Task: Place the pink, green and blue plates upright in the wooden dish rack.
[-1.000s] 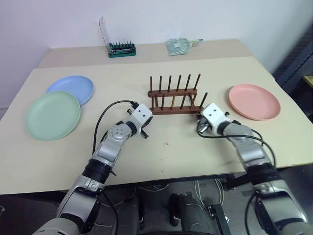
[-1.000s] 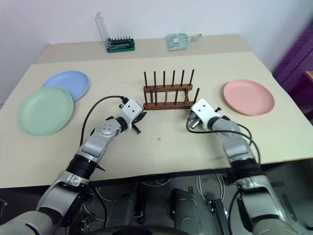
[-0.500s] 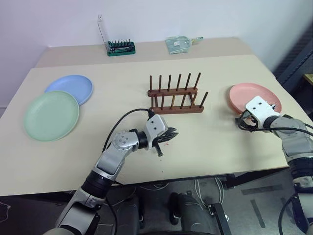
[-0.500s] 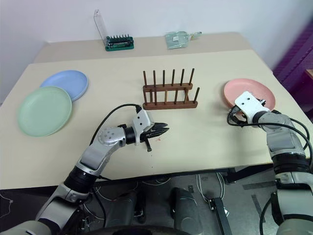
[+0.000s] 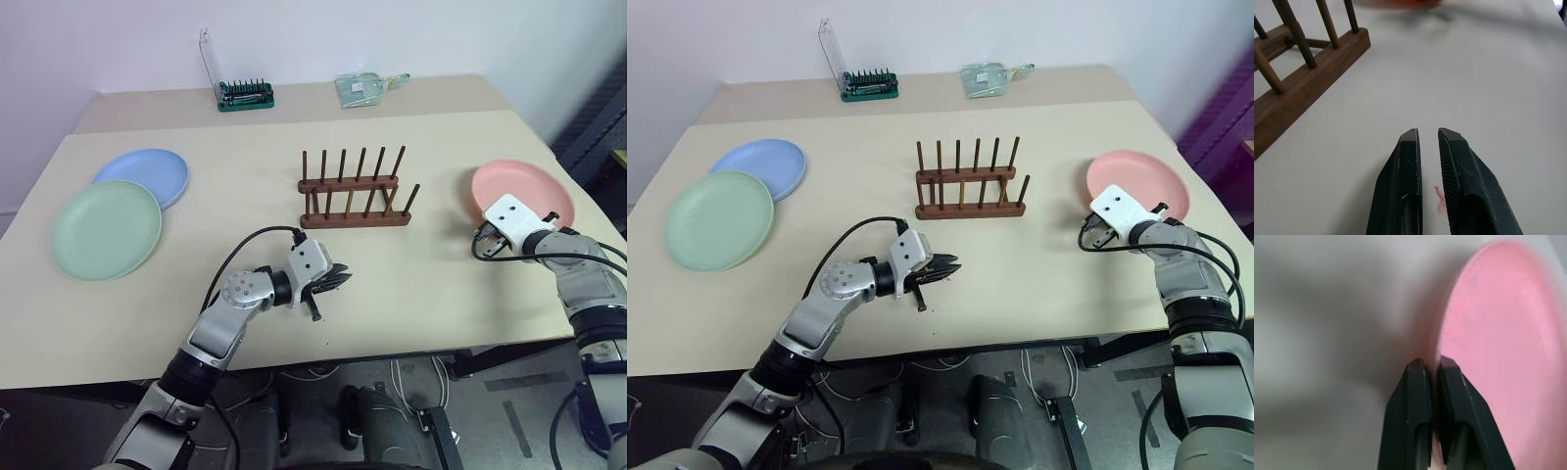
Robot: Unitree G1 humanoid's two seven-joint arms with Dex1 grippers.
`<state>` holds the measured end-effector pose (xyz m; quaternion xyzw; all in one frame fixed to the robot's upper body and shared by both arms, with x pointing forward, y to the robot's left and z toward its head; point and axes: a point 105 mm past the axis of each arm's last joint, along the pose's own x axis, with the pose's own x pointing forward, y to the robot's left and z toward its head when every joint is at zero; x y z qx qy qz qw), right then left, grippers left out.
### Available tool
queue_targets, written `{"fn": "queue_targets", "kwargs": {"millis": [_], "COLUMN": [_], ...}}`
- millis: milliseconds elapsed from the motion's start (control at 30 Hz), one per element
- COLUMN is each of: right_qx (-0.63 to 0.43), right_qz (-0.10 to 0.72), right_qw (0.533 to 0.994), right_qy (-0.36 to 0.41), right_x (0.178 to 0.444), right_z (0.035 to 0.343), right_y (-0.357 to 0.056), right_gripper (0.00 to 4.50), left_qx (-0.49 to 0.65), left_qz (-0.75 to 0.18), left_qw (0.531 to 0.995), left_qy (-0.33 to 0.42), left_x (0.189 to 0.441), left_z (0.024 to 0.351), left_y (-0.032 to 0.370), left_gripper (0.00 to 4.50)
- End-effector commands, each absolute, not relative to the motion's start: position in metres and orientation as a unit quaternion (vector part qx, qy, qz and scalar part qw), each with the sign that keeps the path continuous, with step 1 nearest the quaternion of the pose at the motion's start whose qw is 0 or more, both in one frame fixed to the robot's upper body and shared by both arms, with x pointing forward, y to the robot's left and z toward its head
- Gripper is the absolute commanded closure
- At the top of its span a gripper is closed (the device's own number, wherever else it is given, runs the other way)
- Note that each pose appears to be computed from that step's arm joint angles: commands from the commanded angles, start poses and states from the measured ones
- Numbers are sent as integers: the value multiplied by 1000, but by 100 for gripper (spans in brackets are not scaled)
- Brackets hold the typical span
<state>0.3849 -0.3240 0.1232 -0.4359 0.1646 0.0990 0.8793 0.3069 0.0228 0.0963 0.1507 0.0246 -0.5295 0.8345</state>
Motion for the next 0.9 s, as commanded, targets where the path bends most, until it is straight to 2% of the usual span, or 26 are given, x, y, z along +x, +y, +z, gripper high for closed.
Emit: {"fn": "queue_targets", "kwargs": {"millis": [33,133,200,300,400,500,600,900], "right_qx": [-436,-253,-121,-8,107,155,168,233], "right_qz": [96,147,214,323,436,468,458,404], "right_qw": [895,948,952,925,870,852,864,881], "right_qy": [10,-125,-182,-200,-205,-174,-128,-74], "right_x": [394,388,374,349,322,321,334,365], "right_z": [205,277,315,340,357,348,328,301], "right_y": [-296,-256,-232,-204,-179,-167,-164,-179], "right_gripper": [449,449,449,449,449,449,449,449], "left_qx": [153,156,158,158,156,156,155,150], "left_qz": [-530,-530,-530,-530,-529,-529,-525,-522], "left_qw": [834,833,833,833,834,834,837,839], "left_qy": [8,12,14,13,14,14,13,19], "left_x": [305,306,306,306,306,306,307,303], "left_z": [105,102,101,101,101,101,101,99], "left_y": [21,22,23,22,22,21,22,26], "left_gripper": [389,389,389,389,389,389,389,389]}}
